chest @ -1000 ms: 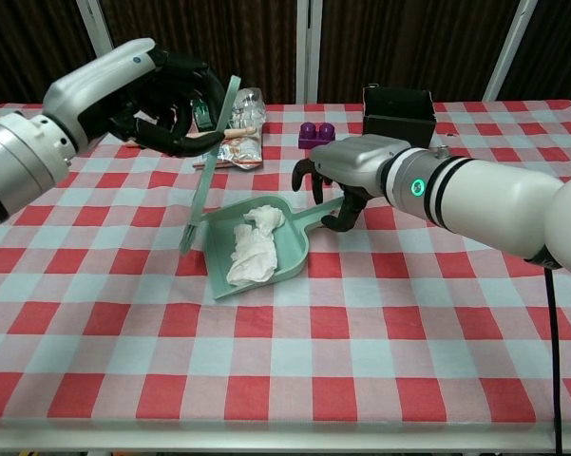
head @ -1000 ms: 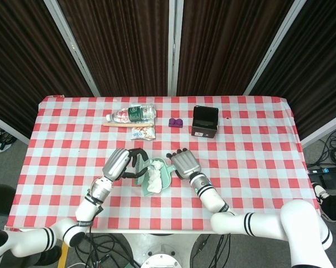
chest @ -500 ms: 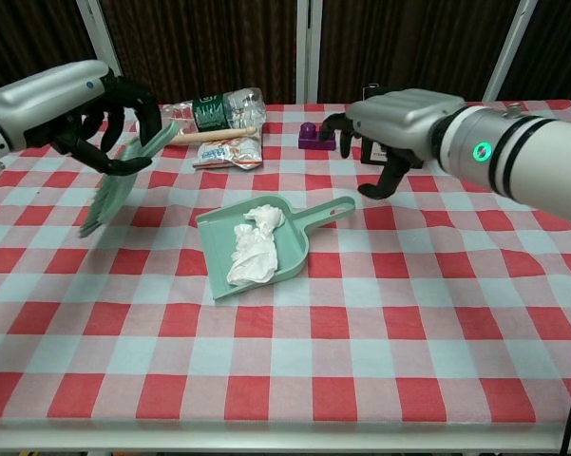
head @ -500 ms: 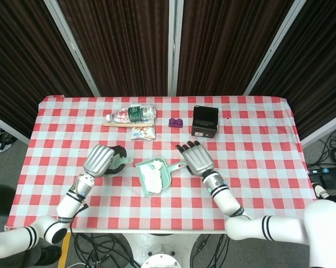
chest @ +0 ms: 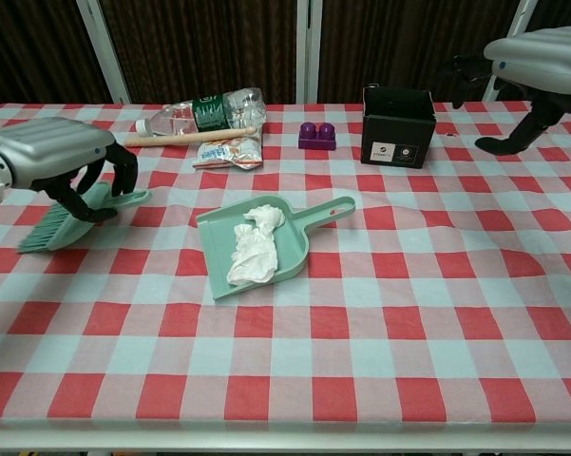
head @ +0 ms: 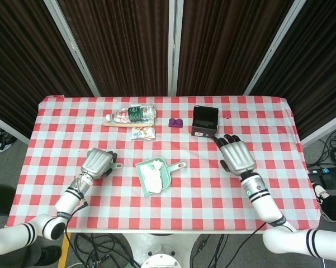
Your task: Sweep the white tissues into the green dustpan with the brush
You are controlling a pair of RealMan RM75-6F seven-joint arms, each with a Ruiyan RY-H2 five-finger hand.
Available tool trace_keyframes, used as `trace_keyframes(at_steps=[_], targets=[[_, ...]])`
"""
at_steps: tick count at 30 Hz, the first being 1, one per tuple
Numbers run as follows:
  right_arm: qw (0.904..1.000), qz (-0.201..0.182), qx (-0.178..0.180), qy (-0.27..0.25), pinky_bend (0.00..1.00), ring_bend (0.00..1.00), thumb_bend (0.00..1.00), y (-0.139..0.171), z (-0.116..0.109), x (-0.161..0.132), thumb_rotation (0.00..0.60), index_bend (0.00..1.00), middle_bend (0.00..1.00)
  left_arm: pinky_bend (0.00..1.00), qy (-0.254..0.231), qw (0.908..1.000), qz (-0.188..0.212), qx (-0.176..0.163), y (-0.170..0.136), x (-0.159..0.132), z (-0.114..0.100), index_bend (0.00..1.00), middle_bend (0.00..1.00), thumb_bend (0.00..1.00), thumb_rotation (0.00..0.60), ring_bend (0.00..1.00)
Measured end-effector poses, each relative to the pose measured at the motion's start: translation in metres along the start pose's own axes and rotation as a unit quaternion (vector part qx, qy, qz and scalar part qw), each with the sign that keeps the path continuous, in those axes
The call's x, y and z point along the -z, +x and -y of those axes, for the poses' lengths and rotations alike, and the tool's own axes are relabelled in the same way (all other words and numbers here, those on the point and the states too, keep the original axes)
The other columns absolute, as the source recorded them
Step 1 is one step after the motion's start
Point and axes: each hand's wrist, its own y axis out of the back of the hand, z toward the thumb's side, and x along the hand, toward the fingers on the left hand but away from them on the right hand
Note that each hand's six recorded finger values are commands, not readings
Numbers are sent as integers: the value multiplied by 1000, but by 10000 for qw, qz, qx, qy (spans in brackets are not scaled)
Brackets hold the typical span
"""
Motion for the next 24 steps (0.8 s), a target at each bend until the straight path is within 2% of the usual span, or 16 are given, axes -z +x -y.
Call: trace_keyframes(at_steps=[3,5,8,11,14,18,21,24], targets=[[9999,89,103,-68,212,148,272,9,-6,13,600,125,258,802,-123,9999,46,27,-2,-3,-2,319,354,387,600,529],[9997,161,179,-101,212,147,276,15,-9,23,600,125,258,784,-239,9997,62,-16,-5,-3,-7,293,333,337,600,452],[9991,301,269,-151,211,140,287,25,-13,39,600,124,251,747,-492,9985,27,-241,-13,2,-18,271,331,254,600,425],[9982,421,359,-243,200,102,301,37,-17,55,600,124,228,682,-874,9944,-85,-596,-28,15,-34,269,331,216,600,407],[9967,541,482,-374,179,65,305,54,-21,74,600,124,203,561,-1139,9873,-349,-1048,-51,42,-51,270,331,200,600,360],[9927,691,759,-636,117,7,310,82,-26,100,600,123,169,411,-1244,9743,-961,-1612,-98,90,-63,269,324,181,600,292],[9884,803,964,-851,98,0,311,107,-26,120,600,116,158,305,-990,9682,-1439,-1790,-140,121,-61,270,313,180,600,250],[9838,983,1131,-983,89,0,312,137,-21,141,600,110,157,266,-718,9655,-1820,-1721,-179,143,-50,269,310,180,600,234]])
